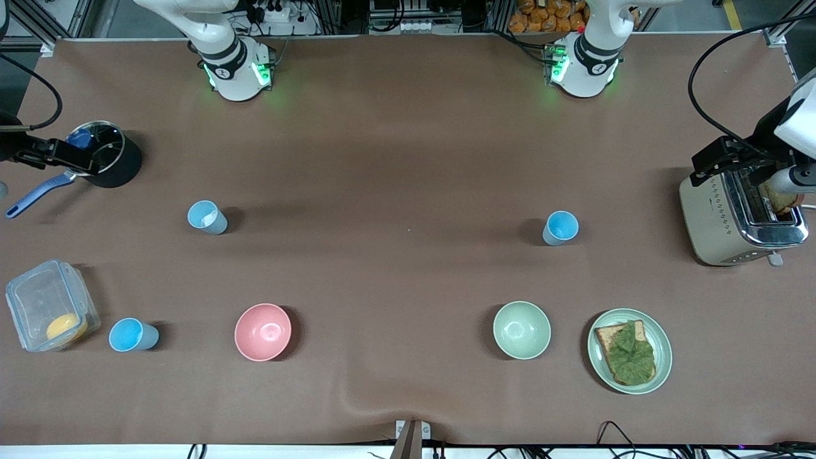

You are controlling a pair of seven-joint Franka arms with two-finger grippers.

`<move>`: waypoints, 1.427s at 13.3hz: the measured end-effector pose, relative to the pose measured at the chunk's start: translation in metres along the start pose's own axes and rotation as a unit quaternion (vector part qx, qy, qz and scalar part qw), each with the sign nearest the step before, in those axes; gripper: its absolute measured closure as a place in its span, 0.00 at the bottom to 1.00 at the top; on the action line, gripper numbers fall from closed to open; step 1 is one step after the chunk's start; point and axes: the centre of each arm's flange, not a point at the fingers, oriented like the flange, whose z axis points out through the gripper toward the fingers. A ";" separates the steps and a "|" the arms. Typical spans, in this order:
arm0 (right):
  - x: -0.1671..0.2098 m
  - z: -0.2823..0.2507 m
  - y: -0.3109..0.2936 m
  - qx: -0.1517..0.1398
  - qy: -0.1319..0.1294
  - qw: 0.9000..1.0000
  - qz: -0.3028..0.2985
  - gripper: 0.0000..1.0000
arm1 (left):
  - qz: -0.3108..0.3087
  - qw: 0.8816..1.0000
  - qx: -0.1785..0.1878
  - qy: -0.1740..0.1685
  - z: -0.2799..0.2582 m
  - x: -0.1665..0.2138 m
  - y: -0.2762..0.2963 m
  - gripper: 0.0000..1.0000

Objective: Stack blue cups with both arms

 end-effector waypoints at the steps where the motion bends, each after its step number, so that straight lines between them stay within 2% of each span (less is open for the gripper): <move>1: 0.000 0.000 0.000 0.000 -0.001 1.000 0.000 0.00 | 0.000 1.000 0.000 0.000 0.000 0.000 0.000 0.00; 12: 0.000 0.003 0.000 0.000 -0.006 1.000 0.000 0.00 | 0.000 1.000 0.000 0.000 0.000 0.000 0.000 0.00; 14: 0.004 0.016 0.000 -0.001 -0.021 1.000 -0.009 0.00 | 0.000 1.000 0.000 0.000 0.000 0.000 0.000 0.00; 16: 0.019 0.046 0.001 -0.002 -0.052 0.998 -0.047 0.00 | 0.000 1.000 0.000 0.000 0.000 0.000 0.000 0.00; 18: 0.039 0.088 0.014 0.000 -0.088 0.995 -0.053 0.00 | 0.000 1.000 0.000 0.000 0.000 0.000 0.000 0.00; 19: 0.050 0.112 0.022 0.001 -0.097 0.994 -0.050 0.00 | 0.000 1.000 0.000 0.000 0.000 0.000 0.000 0.00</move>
